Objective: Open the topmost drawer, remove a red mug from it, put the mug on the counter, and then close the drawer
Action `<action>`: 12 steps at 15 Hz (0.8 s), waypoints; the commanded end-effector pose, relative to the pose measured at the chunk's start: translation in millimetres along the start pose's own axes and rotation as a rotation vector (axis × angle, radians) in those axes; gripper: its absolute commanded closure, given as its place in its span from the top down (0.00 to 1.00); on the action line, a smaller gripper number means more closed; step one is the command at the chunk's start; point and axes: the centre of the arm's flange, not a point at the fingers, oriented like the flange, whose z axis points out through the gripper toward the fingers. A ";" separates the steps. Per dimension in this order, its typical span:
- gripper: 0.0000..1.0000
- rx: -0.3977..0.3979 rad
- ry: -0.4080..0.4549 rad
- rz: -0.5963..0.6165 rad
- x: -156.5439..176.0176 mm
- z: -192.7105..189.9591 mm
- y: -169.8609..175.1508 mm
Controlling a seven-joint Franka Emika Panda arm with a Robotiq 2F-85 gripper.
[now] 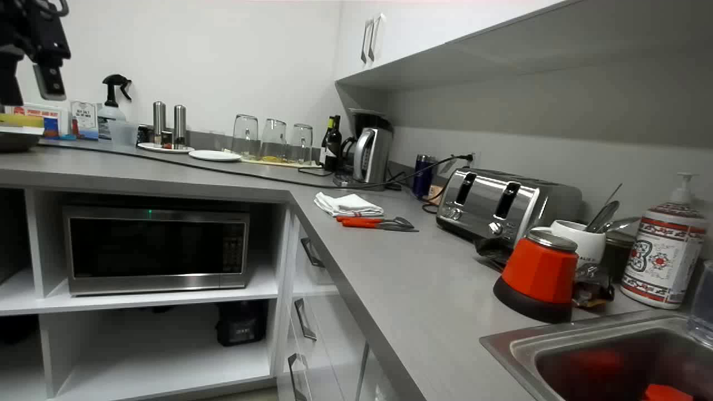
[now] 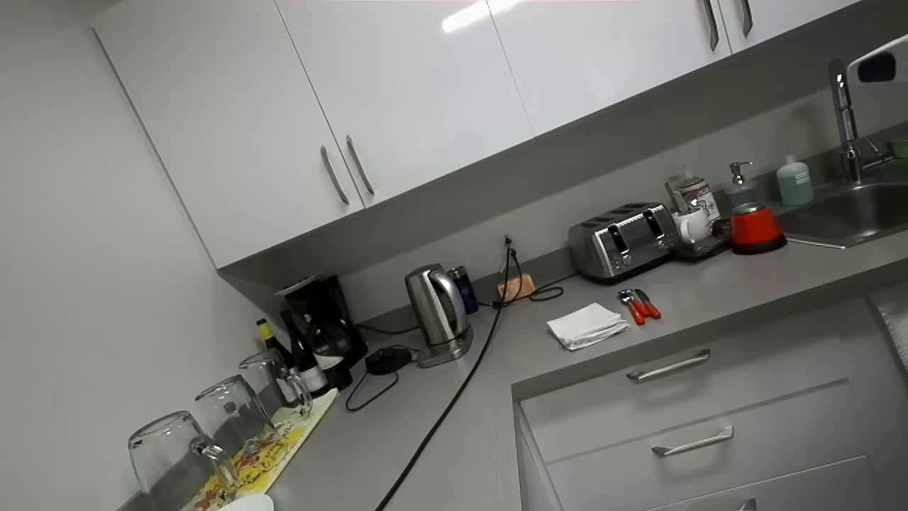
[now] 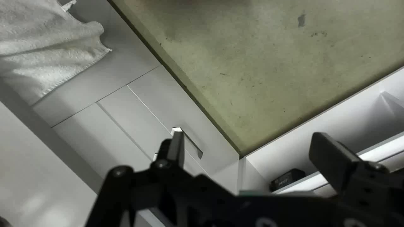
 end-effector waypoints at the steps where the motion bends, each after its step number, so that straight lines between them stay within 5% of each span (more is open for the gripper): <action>1: 1.00 0.000 0.000 0.000 0.0 0.0 0.0; 5: 1.00 -0.081 0.052 0.039 15.1 18.2 3.3; 12: 1.00 -0.352 0.303 0.156 60.1 44.7 29.1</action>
